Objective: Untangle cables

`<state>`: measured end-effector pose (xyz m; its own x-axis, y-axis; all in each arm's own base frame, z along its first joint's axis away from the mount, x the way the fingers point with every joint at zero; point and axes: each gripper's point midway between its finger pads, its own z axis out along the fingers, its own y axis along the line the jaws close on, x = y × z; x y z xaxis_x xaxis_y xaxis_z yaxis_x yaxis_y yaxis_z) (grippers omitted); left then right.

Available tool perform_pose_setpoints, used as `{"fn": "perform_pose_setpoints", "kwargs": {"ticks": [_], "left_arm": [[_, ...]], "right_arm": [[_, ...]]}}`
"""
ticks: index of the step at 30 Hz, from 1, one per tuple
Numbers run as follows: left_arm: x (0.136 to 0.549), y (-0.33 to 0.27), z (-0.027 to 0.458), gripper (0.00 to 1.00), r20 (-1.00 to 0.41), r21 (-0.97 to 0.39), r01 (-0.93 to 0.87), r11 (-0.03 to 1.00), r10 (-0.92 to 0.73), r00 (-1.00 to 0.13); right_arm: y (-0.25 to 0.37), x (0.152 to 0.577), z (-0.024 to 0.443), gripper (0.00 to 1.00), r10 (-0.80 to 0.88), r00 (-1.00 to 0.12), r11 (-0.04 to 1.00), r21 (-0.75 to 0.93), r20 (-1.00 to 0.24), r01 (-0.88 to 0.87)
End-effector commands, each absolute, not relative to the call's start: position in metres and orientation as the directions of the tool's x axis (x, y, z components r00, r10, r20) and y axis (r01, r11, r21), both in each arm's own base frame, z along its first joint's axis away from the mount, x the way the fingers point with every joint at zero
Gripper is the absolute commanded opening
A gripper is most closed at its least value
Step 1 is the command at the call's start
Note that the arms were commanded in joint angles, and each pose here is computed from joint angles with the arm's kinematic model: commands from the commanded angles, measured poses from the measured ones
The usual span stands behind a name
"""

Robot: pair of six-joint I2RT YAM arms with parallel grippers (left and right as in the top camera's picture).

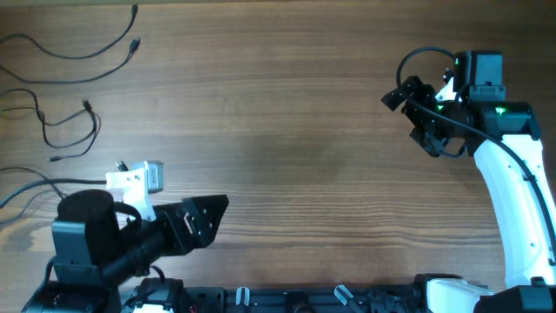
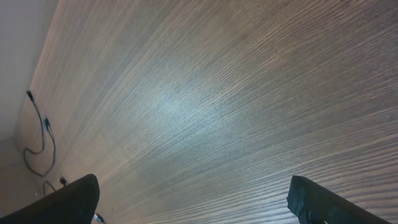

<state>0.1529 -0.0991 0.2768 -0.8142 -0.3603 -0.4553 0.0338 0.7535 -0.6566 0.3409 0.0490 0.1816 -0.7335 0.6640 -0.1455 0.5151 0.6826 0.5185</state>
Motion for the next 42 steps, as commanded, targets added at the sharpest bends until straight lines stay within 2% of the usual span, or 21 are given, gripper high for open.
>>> {"fn": "perform_pose_setpoints", "kwargs": {"ticks": [1, 3, 6, 11, 13, 15, 17, 22, 38, 42], "left_arm": [[0.148, -0.101, 0.277, 1.0, -0.46, -0.653, 0.052, 0.756, -0.342, -0.819], [0.144, -0.091, 0.265, 1.0, -0.467, -0.594, 0.026, 0.804, -0.318, -0.825], [0.134, -0.089, 0.255, 1.0, -0.418, -0.585, -0.015, 0.811, -0.317, -0.851], [0.137, -0.077, 0.25, 1.0, -0.454, -0.518, -0.033, 0.855, -0.307, -0.836], [0.139, -0.081, 0.255, 1.0, -0.551, -0.454, 0.116, 0.883, -0.176, -0.816], [0.141, -0.083, 0.26, 1.0, -0.656, -0.37, 0.259, 0.892, -0.054, -0.753], [0.138, -0.084, 0.26, 1.0, -0.764, -0.236, 0.407, 0.882, 0.09, -0.639], [0.137, -0.082, 0.248, 1.0, -0.882, -0.069, 0.499, 0.864, 0.181, -0.436], [0.202, -0.072, 0.184, 1.0, -0.974, 0.032, 0.41, 0.912, 0.121, -0.192], [0.219, -0.069, 0.172, 1.0, -0.987, -0.031, 0.37, 0.929, 0.031, -0.161]], "right_arm": [[0.047, 0.342, 0.187, 1.0, 0.669, -0.725, 0.683, 0.521, -0.163, 0.512], [0.047, 0.342, 0.187, 1.0, 0.669, -0.725, 0.683, 0.521, -0.163, 0.512], [0.047, 0.342, 0.187, 1.0, 0.669, -0.725, 0.682, 0.522, -0.163, 0.513], [0.047, 0.342, 0.187, 1.0, 0.669, -0.725, 0.683, 0.521, -0.163, 0.512], [0.047, 0.342, 0.187, 1.0, 0.669, -0.725, 0.683, 0.521, -0.163, 0.512], [0.047, 0.342, 0.187, 1.0, 0.669, -0.725, 0.682, 0.522, -0.163, 0.512], [0.047, 0.342, 0.187, 1.0, 0.669, -0.725, 0.683, 0.521, -0.163, 0.512], [0.047, 0.342, 0.187, 1.0, 0.669, -0.725, 0.682, 0.522, -0.163, 0.512], [0.047, 0.342, 0.187, 1.0, 0.669, -0.725, 0.682, 0.522, -0.163, 0.512], [0.047, 0.342, 0.187, 1.0, 0.669, -0.725, 0.682, 0.522, -0.163, 0.512]]}}
